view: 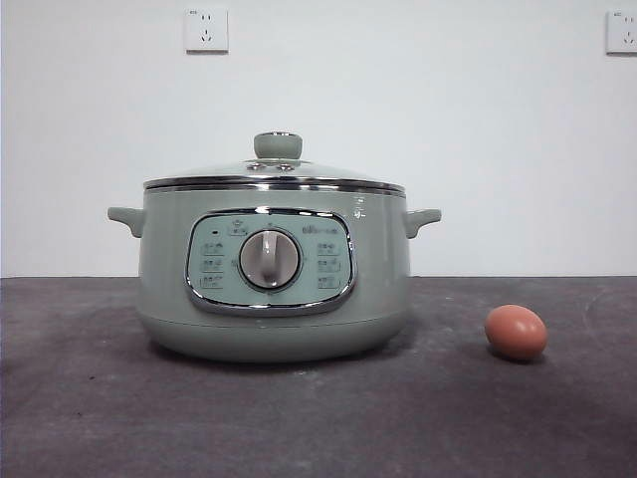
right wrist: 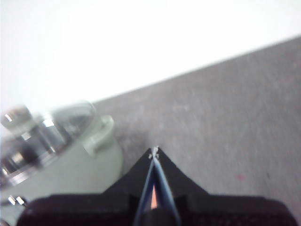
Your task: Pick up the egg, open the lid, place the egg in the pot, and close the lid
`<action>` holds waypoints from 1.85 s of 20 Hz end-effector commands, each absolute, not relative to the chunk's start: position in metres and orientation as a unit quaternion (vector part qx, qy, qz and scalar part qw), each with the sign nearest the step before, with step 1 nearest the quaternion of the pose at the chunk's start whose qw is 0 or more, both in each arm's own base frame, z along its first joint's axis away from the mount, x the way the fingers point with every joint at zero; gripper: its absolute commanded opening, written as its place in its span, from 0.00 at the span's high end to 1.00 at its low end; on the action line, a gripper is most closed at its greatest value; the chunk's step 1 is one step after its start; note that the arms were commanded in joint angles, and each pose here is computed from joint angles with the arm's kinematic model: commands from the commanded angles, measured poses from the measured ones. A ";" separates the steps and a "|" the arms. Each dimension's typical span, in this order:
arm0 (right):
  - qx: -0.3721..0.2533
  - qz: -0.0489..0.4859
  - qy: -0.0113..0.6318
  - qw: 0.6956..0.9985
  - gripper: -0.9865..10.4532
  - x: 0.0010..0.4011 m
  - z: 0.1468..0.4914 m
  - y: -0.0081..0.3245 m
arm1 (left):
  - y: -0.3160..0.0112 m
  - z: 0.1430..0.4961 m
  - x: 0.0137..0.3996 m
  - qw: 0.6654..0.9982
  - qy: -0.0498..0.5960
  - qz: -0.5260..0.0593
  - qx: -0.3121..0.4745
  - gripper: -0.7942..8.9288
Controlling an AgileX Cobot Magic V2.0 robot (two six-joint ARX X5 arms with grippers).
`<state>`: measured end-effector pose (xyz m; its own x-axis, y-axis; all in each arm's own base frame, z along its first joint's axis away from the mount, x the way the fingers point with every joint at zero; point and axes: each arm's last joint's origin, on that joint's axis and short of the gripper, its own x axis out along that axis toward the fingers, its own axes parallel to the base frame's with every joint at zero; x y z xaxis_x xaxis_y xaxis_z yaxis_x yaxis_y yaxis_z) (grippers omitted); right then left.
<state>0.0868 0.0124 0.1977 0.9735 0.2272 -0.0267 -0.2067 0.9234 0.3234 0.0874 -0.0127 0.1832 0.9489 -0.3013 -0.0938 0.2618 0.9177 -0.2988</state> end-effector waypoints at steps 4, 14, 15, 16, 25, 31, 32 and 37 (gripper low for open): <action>0.167 0.128 0.059 0.976 0.92 0.082 0.234 0.013 | -0.013 0.222 0.073 0.975 0.060 -0.160 -0.144 0.92; 0.054 0.228 0.233 0.944 0.92 0.079 0.303 0.019 | -0.017 0.270 0.060 0.947 0.158 -0.259 -0.101 0.92; 0.041 0.237 0.252 0.937 0.92 0.078 0.309 0.019 | -0.018 0.273 0.059 0.942 0.171 -0.273 -0.096 0.92; 0.032 0.242 0.268 0.932 0.92 0.079 0.314 0.019 | -0.019 0.276 0.058 0.937 0.182 -0.284 -0.092 0.93; 0.001 0.265 0.398 0.879 0.92 0.079 0.337 0.020 | -0.020 0.293 0.048 0.901 0.270 -0.333 -0.069 0.93; 0.003 0.263 0.401 0.877 0.88 0.080 0.337 0.020 | -0.020 0.295 0.046 0.899 0.278 -0.331 -0.071 0.82; 0.003 0.263 0.401 0.877 0.78 0.080 0.337 0.020 | -0.020 0.295 0.046 0.899 0.278 -0.330 -0.072 0.63; 0.014 0.258 0.402 0.878 0.39 0.080 0.337 0.020 | -0.020 0.295 0.046 0.899 0.280 -0.328 -0.073 0.27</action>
<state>0.0805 0.0198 0.3360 0.5389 0.4621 -0.7043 -0.4430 0.8666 0.2295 0.0462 -0.0201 0.2946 0.6275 -0.6308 -0.4564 0.5441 0.7746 -0.3224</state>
